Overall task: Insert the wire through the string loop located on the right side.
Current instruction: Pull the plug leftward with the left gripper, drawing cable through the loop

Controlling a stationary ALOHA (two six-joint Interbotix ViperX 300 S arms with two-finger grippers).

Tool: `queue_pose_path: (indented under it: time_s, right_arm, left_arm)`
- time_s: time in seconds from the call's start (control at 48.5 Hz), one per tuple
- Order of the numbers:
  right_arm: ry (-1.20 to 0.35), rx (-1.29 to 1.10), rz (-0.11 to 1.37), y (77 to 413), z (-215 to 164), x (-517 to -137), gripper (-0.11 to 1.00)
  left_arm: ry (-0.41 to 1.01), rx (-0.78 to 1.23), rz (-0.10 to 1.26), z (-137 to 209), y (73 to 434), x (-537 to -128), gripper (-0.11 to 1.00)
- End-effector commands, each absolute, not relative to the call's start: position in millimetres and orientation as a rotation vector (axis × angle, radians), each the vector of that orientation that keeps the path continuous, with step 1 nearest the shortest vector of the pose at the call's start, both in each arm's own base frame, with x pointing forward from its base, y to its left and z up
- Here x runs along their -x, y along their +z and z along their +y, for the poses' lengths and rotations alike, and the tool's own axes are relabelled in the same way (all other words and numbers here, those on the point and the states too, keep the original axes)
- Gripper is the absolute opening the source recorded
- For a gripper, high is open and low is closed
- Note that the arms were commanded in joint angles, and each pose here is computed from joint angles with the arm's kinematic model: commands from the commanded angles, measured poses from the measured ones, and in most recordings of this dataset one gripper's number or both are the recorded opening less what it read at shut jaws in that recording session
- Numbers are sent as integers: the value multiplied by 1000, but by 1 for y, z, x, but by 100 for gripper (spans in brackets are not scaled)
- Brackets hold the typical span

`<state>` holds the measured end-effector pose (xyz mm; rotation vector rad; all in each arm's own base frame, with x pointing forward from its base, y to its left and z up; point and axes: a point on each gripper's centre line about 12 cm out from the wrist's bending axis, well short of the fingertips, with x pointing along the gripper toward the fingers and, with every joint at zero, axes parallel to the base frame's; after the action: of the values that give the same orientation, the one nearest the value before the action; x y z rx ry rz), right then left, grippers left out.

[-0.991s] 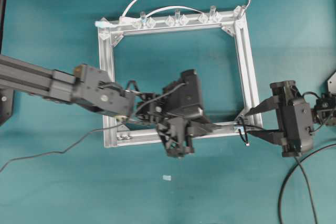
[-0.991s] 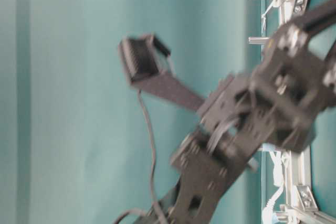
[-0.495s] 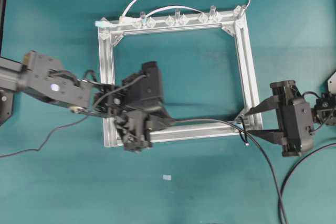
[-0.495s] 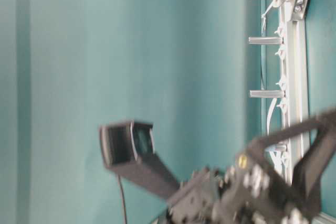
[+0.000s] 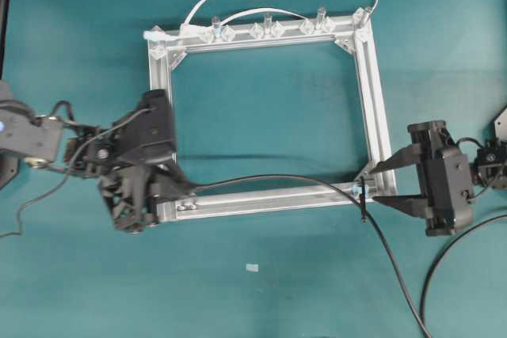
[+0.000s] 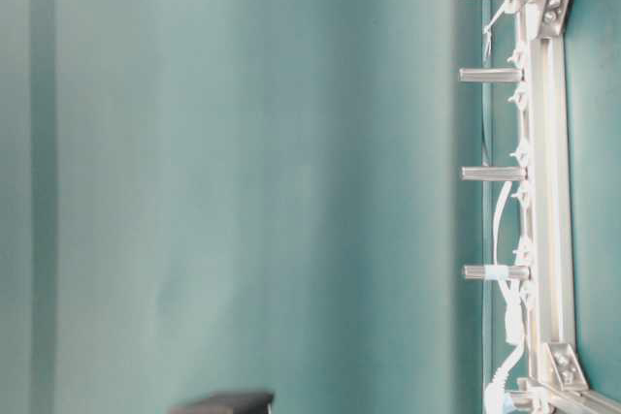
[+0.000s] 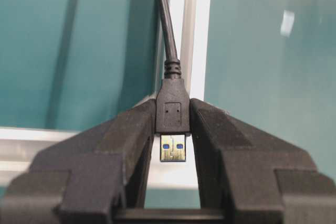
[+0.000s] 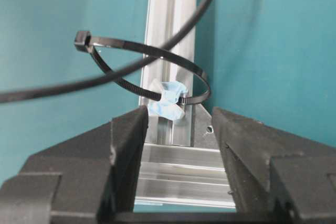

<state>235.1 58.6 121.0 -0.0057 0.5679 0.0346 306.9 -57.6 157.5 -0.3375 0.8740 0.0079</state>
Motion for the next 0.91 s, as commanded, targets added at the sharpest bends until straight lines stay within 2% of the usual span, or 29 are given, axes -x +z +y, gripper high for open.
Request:
queue_pose_path:
  time_s: [0.0, 0.433, 0.888]
  right_arm:
    - [33, -3, 545, 126, 59, -238, 61]
    - [34, -5, 543, 127, 60, -239, 61]
    - [32, -4, 538, 128, 59, -239, 61]
  left_arm:
    - [-4, 352, 857, -61, 167, -300, 22]
    - [18, 420, 965, -71, 144, -259, 22]
    - [27, 403, 1045, -76, 138, -255, 23]
